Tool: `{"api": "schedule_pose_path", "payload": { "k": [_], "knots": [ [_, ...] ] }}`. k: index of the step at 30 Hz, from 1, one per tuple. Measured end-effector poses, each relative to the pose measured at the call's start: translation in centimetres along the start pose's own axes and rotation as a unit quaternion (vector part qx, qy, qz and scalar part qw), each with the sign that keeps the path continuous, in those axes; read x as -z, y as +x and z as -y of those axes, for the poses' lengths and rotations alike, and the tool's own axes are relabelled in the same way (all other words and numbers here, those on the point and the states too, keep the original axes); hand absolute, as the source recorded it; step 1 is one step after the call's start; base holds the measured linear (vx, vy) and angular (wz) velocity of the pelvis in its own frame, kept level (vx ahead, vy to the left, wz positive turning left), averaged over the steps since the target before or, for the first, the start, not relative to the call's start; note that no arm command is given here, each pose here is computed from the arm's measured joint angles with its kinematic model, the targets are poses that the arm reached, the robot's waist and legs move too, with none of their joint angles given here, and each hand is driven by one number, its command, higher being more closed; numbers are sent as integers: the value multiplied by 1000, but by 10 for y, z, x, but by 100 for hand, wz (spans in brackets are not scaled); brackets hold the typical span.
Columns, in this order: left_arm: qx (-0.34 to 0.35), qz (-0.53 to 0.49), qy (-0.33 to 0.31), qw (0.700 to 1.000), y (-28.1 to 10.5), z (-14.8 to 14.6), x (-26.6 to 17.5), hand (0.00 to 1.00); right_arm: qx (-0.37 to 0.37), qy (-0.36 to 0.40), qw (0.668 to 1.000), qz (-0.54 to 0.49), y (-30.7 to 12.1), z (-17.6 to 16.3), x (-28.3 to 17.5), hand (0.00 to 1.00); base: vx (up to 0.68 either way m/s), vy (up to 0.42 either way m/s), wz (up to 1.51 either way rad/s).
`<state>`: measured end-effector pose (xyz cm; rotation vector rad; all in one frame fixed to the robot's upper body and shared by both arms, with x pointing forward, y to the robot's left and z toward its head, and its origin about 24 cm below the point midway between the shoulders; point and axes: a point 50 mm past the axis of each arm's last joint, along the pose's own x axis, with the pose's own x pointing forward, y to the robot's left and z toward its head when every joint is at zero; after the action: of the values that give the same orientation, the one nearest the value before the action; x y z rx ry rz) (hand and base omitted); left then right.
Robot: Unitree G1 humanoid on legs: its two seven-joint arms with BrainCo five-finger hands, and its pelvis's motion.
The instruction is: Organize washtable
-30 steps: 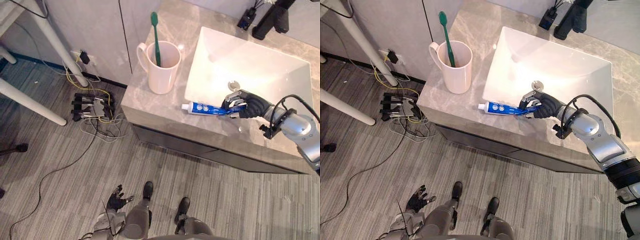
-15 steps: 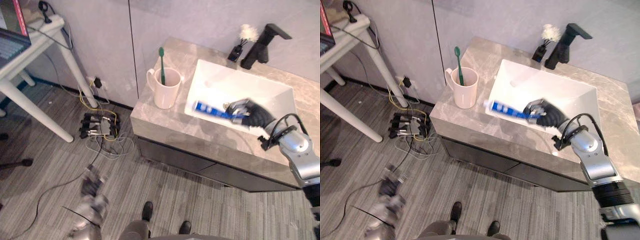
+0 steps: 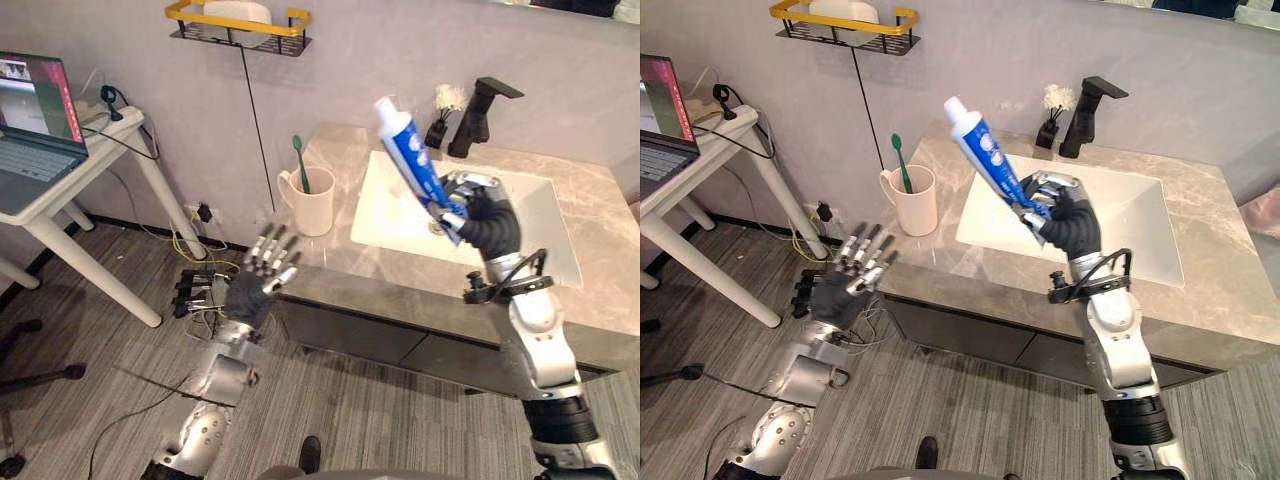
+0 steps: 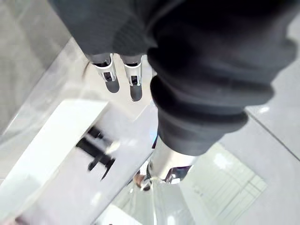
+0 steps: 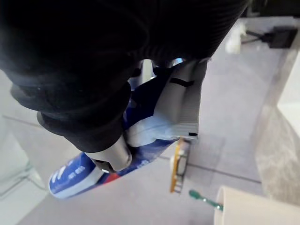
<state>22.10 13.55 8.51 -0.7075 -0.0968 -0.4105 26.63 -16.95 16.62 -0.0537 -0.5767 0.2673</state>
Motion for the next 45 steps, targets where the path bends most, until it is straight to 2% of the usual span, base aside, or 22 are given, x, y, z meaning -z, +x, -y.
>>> {"api": "schedule_pose_path", "payload": {
  "k": [4,9,38,39,45],
  "knots": [
    [59,-20,-27,998,16,22,8,0,-11,56,998,0,-2,-21,4,100,-2,-2,1],
    [102,-32,-35,994,26,39,14,0,-46,89,995,-1,-7,-43,5,100,6,-9,-9],
    [142,-12,-23,990,38,59,11,0,-72,121,982,-128,-45,-63,46,100,0,-5,-3],
    [143,-9,-22,989,39,60,10,100,-72,123,981,-131,-47,-64,47,100,0,-5,-7],
    [146,-5,-22,989,41,62,9,100,-72,134,980,-127,-46,-68,46,100,-4,-6,-14]
  ]
}}
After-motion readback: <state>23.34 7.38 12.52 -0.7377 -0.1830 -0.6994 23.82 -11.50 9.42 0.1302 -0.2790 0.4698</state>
